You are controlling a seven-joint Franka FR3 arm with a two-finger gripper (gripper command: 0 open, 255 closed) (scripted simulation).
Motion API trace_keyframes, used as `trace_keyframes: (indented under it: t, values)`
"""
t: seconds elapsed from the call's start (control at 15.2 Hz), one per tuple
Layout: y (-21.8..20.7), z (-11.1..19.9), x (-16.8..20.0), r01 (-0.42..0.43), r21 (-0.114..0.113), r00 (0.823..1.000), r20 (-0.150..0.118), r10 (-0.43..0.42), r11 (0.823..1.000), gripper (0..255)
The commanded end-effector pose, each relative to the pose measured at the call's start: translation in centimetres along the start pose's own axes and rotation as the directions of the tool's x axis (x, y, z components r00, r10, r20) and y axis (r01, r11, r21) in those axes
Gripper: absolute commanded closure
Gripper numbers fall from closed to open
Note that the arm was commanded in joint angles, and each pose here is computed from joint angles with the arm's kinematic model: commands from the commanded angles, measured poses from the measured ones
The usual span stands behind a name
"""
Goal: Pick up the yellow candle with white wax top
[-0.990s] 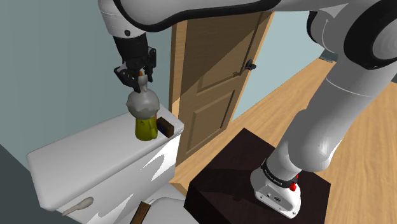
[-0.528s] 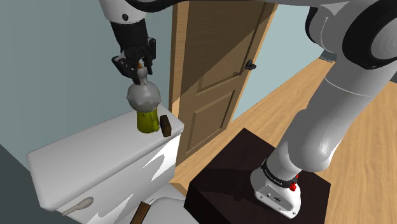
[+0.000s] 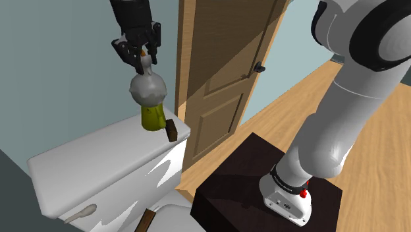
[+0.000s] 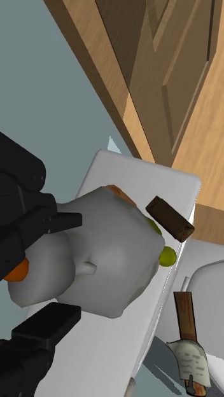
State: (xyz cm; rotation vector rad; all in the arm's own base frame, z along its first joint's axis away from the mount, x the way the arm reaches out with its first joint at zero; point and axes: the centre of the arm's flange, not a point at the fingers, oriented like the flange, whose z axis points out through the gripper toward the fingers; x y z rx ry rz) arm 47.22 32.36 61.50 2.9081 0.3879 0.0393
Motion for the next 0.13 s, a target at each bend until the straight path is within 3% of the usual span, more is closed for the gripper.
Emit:
trace_keyframes:
  t: [0.0,0.07]
  values:
    - [0.19,-0.75,0.01,0.0,0.0,1.0,-0.002,0.0,1.0,255]
    - [0.19,-0.75,0.0,-0.001,0.0,1.0,-0.002,0.001,1.0,255]
